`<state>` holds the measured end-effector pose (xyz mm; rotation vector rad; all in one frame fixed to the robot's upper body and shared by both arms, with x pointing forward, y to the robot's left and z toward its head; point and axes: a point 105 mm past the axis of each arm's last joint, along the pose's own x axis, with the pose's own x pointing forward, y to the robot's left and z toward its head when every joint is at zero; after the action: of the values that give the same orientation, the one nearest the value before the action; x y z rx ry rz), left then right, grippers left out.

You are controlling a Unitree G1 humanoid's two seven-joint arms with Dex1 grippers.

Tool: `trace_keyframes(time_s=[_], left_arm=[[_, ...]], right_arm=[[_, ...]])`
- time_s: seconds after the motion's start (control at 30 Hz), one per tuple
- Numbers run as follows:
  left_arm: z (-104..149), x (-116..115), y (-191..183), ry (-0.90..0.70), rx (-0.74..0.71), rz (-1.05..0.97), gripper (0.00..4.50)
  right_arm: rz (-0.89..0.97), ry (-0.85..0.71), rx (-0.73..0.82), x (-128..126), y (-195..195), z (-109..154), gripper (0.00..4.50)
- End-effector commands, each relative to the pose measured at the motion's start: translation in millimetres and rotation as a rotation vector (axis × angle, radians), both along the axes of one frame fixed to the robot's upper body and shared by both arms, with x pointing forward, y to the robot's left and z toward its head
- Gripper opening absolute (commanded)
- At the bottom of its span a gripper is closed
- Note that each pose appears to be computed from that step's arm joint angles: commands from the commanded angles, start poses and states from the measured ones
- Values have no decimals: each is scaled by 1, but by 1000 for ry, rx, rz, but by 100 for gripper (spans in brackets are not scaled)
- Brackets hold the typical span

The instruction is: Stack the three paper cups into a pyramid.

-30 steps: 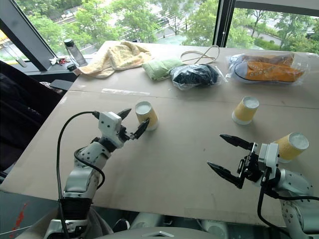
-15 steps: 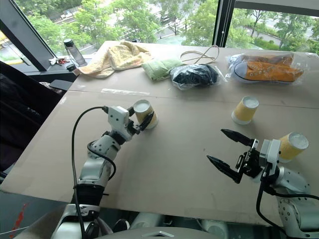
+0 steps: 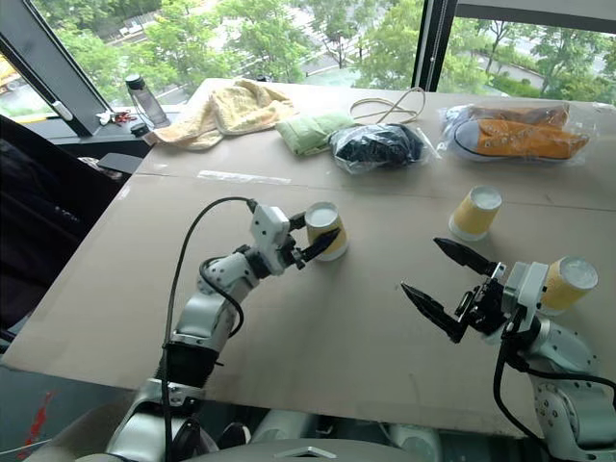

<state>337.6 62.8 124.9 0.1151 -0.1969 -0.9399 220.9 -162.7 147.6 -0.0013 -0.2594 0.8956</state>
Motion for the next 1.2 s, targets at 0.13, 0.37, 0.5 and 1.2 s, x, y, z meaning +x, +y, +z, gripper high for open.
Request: trace_keyframes(time_s=[0.13,0.37,0.5,1.2], left_arm=[[1,1,-38,-57,53,-118,246],[5,6,-39,-73,14,-92,246],[12,6,-38,-97,-7,-87,444],[133,-37,-18,-168,126,-291,444]], right_arm=[[-88,13,-56,-6,-9,0,450],[-126,-1,-39,-11,-14,4,450],[-150,-8,-17,-9,-17,5,450],[-780,5,3,93,-57,8,450]])
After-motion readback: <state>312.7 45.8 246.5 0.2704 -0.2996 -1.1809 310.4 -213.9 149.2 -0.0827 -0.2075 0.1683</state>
